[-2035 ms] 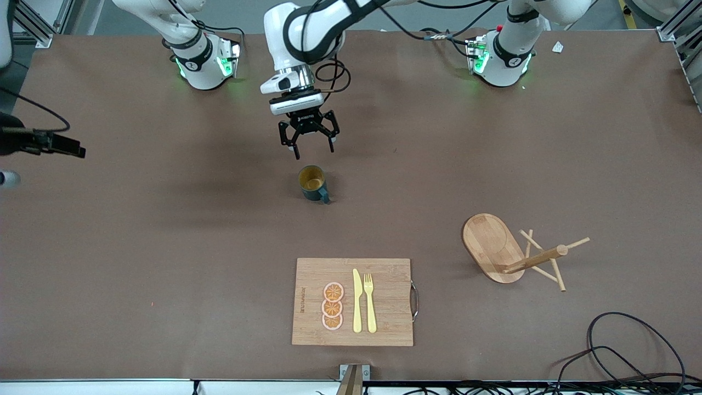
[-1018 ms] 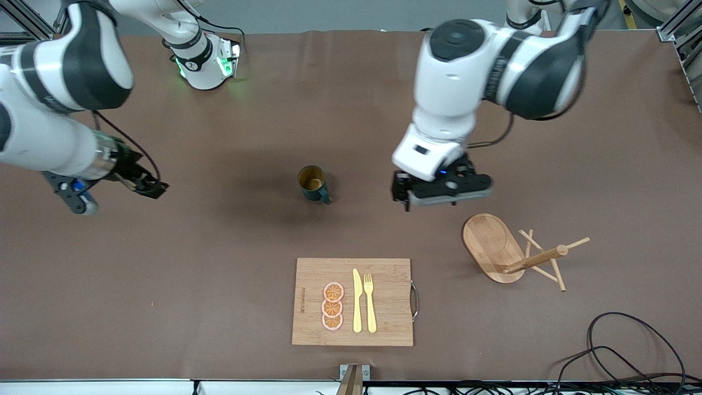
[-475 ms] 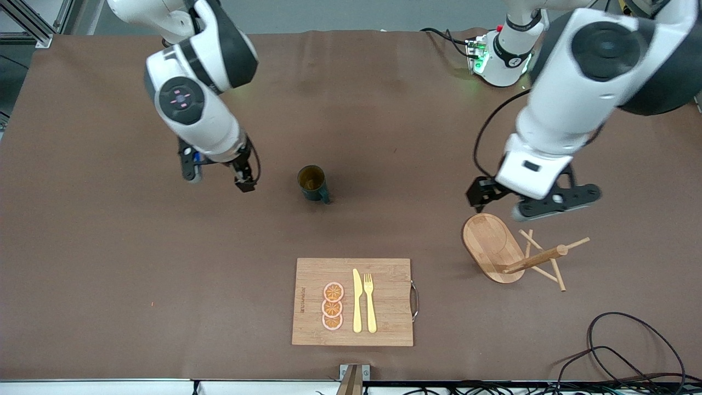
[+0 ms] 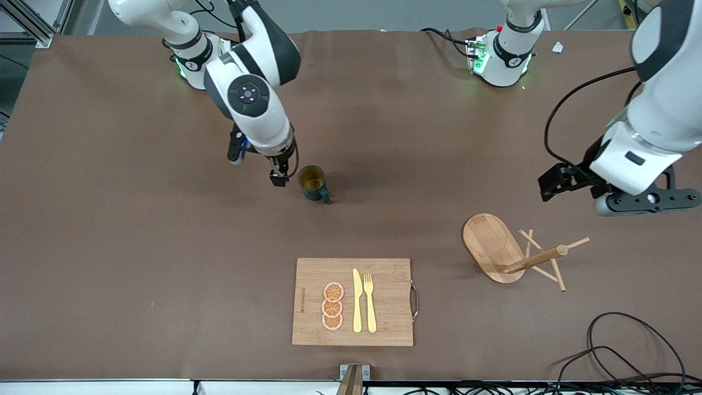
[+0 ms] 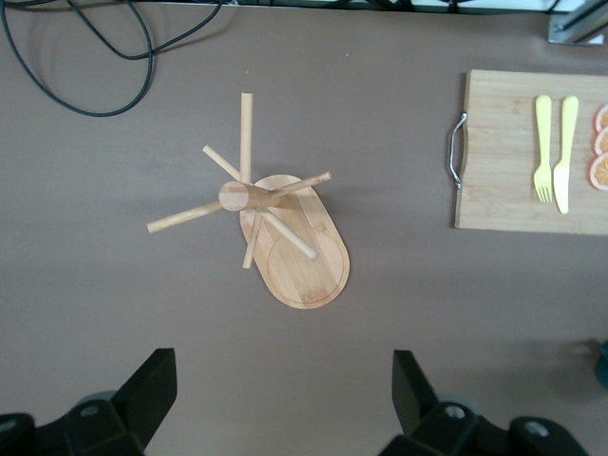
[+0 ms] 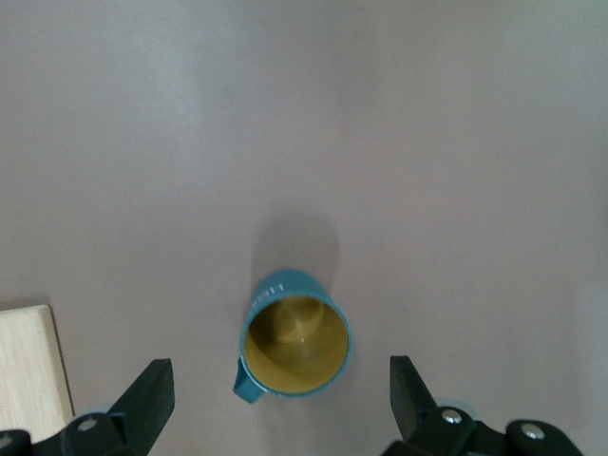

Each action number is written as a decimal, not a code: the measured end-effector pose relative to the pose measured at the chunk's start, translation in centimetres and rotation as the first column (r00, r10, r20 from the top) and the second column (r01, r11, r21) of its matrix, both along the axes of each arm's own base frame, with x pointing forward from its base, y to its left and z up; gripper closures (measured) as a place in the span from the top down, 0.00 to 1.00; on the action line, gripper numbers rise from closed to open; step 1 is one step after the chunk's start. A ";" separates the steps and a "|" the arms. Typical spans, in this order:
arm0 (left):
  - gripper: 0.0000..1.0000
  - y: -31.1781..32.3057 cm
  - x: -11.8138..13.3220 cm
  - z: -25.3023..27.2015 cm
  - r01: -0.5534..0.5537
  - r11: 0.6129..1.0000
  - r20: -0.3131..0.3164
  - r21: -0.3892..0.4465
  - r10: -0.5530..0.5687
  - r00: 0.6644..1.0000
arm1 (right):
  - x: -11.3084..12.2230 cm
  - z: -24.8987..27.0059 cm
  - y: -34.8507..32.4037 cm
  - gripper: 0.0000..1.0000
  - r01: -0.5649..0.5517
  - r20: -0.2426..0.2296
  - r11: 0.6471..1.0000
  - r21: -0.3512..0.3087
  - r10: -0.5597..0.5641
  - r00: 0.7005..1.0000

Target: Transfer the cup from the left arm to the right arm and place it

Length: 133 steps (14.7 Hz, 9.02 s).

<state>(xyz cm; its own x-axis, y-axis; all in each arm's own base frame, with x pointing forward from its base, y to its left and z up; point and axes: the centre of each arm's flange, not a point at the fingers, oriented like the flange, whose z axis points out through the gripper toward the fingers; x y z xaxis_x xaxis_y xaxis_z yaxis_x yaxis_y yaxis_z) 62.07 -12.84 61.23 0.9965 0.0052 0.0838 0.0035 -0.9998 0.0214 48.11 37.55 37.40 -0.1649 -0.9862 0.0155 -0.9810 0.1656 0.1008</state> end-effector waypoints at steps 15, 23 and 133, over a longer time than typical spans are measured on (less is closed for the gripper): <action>1.00 5.5 -5.1 4.5 0.095 0.995 -0.014 -0.013 -0.095 0.995 | -4.5 -10.0 4.7 1.00 0.075 0.023 0.997 -0.004 -0.075 0.997; 1.00 4.4 -8.6 4.8 0.116 0.993 -0.022 -0.002 -0.116 0.993 | -5.4 -12.1 5.3 0.74 0.053 0.012 0.998 -0.021 -0.053 0.999; 1.00 7.0 -6.9 3.4 0.051 0.999 -0.012 0.003 -0.051 0.999 | 9.0 20.1 -43.4 1.00 -0.977 0.148 -0.119 0.178 0.985 -0.093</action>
